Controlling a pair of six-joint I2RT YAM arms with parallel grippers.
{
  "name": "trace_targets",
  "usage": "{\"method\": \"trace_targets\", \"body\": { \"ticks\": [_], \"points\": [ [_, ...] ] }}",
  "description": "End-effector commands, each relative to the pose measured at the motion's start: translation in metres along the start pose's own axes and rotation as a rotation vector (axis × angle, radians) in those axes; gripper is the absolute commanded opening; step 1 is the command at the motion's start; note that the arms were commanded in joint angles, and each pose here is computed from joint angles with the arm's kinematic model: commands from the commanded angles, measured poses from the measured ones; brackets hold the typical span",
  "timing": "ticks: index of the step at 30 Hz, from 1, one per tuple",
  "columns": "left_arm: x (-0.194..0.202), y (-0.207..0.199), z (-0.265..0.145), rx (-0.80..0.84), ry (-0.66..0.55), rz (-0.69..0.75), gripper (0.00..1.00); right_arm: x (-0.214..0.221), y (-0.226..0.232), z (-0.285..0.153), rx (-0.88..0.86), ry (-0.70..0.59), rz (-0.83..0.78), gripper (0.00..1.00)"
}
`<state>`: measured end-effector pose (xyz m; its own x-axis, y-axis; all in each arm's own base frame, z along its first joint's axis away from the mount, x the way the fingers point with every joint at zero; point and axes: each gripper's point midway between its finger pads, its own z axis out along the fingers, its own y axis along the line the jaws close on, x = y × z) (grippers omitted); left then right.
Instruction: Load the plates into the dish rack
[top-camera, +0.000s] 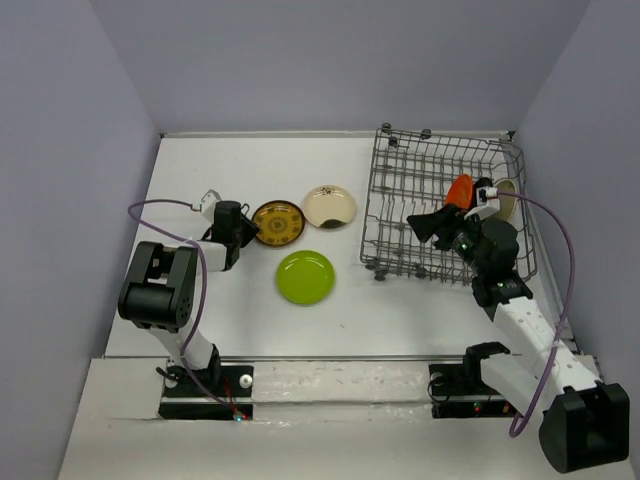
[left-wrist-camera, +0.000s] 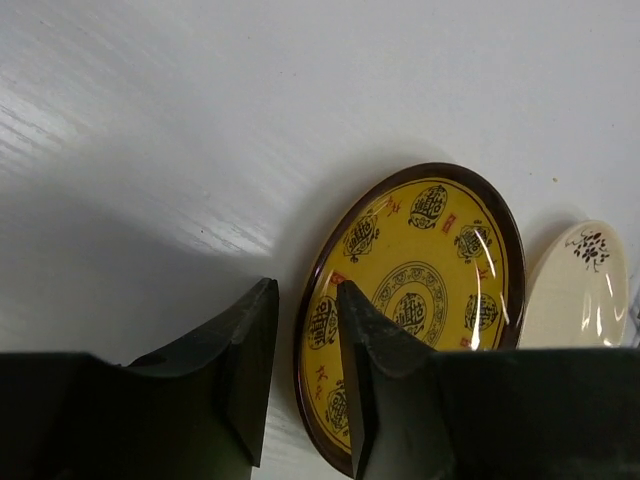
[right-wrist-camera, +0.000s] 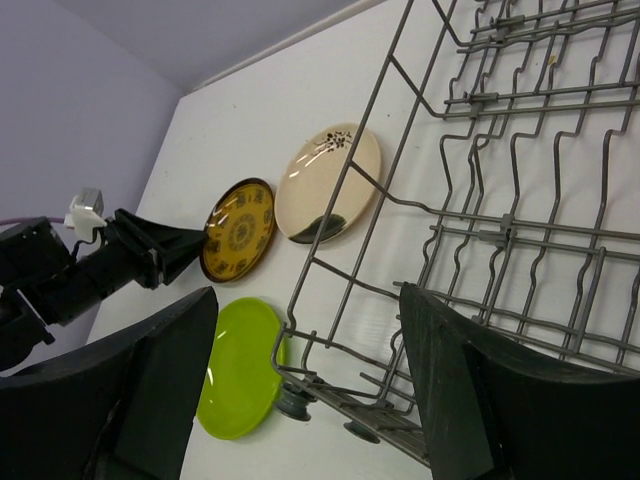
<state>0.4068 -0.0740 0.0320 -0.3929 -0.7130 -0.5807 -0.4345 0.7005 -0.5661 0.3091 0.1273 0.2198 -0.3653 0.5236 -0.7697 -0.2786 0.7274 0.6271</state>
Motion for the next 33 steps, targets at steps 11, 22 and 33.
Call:
{"method": "trace_targets", "body": {
  "ticks": [11,22,33],
  "points": [
    [-0.019,-0.010,-0.014,0.049,-0.052,0.060,0.06,-0.002,0.024,0.004,-0.092,-0.013,-0.069,0.79],
    [-0.048,-0.015,-0.126,0.260,-0.261,-0.010,0.06,0.050,0.086,0.016,-0.351,0.220,-0.176,0.88],
    [0.019,-0.106,-0.236,0.806,-0.010,0.237,0.06,0.094,0.165,0.041,-0.490,0.401,-0.201,0.90]
  ]
}}
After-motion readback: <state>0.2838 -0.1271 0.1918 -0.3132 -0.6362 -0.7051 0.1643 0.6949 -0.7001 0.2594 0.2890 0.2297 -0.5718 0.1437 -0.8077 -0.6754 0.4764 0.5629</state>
